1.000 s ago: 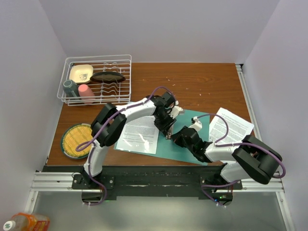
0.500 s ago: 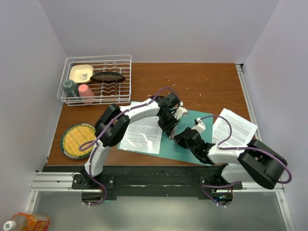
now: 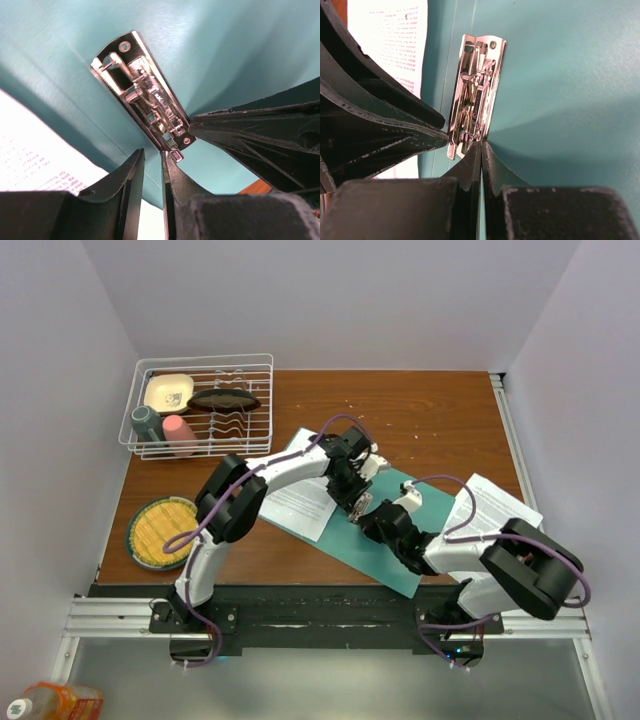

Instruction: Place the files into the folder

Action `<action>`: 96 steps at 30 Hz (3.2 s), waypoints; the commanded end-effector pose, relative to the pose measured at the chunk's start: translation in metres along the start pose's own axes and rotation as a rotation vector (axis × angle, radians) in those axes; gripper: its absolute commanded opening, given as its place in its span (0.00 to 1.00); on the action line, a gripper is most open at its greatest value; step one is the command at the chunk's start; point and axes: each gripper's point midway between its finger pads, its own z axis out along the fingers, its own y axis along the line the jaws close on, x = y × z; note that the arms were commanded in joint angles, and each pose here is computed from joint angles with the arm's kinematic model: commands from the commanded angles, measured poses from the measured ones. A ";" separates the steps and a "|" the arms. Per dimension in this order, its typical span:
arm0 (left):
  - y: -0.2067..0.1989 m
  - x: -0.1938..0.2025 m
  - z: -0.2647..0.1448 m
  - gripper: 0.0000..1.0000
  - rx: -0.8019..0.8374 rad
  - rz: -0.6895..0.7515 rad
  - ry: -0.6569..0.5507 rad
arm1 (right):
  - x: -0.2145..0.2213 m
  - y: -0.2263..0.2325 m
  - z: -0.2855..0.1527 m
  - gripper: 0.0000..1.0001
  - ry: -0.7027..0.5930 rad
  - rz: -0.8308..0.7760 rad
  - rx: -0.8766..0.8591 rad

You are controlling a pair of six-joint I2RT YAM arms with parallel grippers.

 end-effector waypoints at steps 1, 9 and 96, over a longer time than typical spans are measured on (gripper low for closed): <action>0.006 -0.012 -0.009 0.25 0.009 0.011 -0.121 | 0.055 -0.078 -0.007 0.00 0.234 -0.186 0.256; 0.009 0.028 -0.007 0.24 0.018 -0.007 -0.077 | 0.061 -0.062 0.017 0.00 0.256 -0.208 0.251; -0.009 0.006 -0.012 0.17 0.051 -0.051 -0.094 | 0.047 -0.070 -0.006 0.00 0.228 -0.127 0.230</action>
